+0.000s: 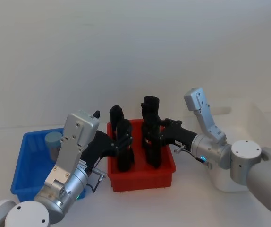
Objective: Pick the cotton swabs from the blue box and place them into the white box.
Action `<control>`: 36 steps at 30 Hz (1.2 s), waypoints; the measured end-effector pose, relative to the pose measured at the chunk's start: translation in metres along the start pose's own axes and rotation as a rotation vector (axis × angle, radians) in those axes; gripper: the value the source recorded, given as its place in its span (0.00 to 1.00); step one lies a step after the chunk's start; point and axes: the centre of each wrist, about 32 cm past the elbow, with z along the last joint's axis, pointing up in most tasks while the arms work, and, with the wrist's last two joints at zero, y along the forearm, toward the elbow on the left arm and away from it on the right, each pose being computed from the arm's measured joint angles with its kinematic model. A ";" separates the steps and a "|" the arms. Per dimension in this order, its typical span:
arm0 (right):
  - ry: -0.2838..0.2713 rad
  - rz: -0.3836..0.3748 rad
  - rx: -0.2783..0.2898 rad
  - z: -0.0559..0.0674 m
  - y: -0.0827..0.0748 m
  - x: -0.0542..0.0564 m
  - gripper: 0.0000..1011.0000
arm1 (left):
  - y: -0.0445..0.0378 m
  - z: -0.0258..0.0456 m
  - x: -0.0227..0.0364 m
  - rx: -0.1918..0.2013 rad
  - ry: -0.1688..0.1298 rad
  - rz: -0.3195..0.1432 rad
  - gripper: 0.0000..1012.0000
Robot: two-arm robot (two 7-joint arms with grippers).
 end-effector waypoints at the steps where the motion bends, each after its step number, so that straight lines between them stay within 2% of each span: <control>1: -0.002 -0.002 0.003 0.000 0.000 0.000 0.50 | 0.0000 0.0000 0.0000 0.000 0.000 0.000 0.99; 20: -0.129 -0.090 0.168 0.013 0.000 0.000 0.41 | 0.0000 0.0000 0.0000 0.000 0.000 0.000 0.99; 26: -0.142 -0.117 0.199 0.017 -0.008 -0.005 0.38 | 0.0000 0.0000 0.0000 0.000 0.000 0.000 0.99; 36: -0.143 -0.160 0.263 0.032 -0.021 -0.015 0.37 | 0.0000 0.0000 0.0000 0.000 0.000 0.000 0.99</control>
